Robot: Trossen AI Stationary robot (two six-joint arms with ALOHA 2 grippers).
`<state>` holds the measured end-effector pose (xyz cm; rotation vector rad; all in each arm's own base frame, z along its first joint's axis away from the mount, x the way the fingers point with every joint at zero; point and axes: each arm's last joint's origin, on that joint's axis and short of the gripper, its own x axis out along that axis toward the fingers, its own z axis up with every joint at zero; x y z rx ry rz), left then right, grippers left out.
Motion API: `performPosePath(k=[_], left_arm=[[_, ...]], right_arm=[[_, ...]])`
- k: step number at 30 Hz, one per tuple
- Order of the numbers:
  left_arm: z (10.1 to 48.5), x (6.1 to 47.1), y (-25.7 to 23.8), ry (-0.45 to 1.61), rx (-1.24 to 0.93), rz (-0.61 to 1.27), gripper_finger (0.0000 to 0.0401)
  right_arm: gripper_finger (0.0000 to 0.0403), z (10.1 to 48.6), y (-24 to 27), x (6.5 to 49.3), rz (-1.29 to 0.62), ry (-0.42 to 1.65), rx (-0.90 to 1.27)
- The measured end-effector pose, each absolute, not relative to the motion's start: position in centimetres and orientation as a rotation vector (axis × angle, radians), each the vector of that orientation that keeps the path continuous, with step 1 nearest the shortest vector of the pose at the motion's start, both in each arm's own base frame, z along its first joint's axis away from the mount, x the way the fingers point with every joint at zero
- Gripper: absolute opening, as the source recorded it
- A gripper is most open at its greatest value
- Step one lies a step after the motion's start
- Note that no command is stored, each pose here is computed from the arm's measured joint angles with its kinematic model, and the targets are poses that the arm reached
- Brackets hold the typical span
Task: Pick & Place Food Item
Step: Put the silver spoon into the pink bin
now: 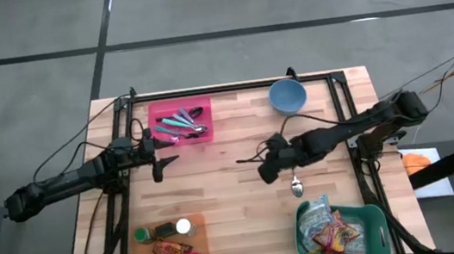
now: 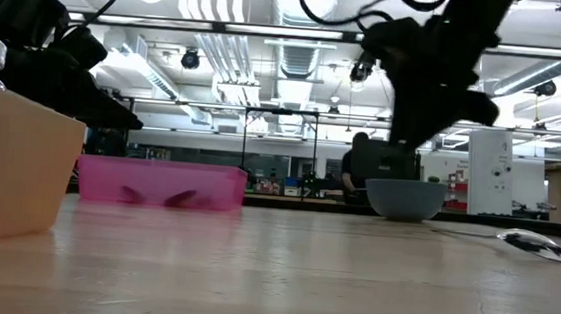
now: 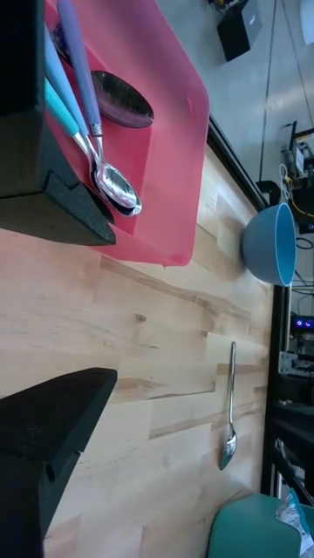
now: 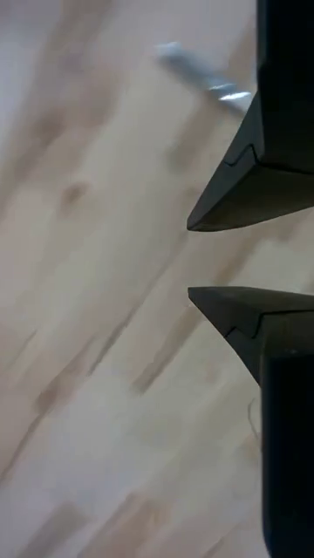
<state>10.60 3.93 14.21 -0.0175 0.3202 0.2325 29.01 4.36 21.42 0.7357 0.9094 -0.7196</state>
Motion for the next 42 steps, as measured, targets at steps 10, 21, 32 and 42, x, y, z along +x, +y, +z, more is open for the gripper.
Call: performPosePath(k=[10,21,32,42], left_arm=[[14.2,10.6,3.9,0.320,-0.018,0.232,0.0243],[14.2,10.6,3.9,0.320,-0.018,0.232,0.0243],[14.2,10.6,3.9,0.320,-0.018,0.233,0.0243],[14.2,10.6,3.9,0.320,-0.018,0.232,0.0243]], right_arm=[[0.0111,22.6,5.9,27.3,-0.953,1.090,0.864],[0.0111,20.5,6.9,26.3,-1.040,1.098,0.990],[0.0112,17.3,6.9,25.5,-1.036,1.083,1.073],[0.0112,15.9,6.7,25.0,-1.031,1.078,1.079]])
